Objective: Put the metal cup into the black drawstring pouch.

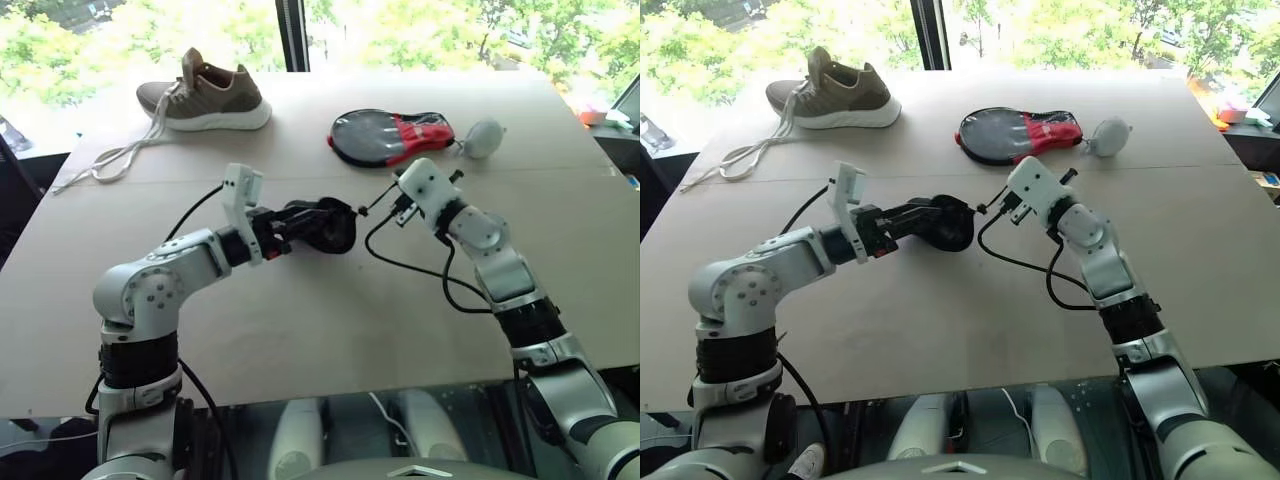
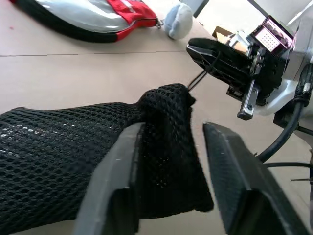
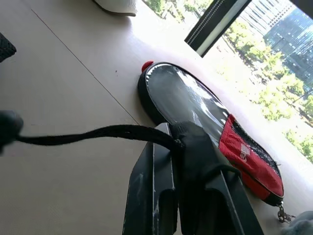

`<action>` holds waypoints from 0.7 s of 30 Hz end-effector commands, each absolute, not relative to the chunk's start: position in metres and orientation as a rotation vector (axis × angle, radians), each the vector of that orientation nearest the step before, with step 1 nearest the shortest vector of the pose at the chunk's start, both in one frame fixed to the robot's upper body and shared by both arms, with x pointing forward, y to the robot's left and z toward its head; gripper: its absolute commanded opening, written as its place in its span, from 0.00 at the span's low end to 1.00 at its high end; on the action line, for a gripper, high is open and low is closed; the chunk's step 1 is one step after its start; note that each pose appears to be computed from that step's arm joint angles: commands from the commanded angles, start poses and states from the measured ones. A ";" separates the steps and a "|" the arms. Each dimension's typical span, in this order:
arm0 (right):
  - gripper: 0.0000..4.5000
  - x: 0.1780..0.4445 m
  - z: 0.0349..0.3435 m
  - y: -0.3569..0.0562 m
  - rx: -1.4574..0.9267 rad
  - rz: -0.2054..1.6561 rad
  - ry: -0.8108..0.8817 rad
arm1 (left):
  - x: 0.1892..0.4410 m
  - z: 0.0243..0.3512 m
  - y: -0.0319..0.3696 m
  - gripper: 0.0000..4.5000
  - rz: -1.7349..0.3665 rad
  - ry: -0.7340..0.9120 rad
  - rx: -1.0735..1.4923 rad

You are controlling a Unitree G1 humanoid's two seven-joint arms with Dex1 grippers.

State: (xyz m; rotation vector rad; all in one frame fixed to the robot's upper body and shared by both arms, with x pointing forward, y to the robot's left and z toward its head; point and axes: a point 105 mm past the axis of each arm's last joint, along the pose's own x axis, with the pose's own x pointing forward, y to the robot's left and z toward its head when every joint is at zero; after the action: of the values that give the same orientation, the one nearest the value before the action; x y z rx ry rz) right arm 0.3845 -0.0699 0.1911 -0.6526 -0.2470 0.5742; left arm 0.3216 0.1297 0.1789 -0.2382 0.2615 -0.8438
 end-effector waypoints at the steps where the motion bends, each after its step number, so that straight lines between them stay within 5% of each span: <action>1: 0.00 0.368 0.224 -0.069 -0.683 0.569 -0.331 | 0.315 0.207 0.104 0.60 -0.981 0.163 -0.165; 21: 0.00 0.343 0.280 -0.061 -0.657 0.542 -0.439 | 0.348 0.212 0.058 0.60 -1.153 0.057 0.002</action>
State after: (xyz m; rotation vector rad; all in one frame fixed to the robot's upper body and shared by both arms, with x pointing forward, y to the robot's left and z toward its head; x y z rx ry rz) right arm 0.3529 -0.0633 0.2568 -0.6586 -0.3485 0.5503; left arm 0.3489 0.0644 0.1954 -0.0317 0.1307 -1.1200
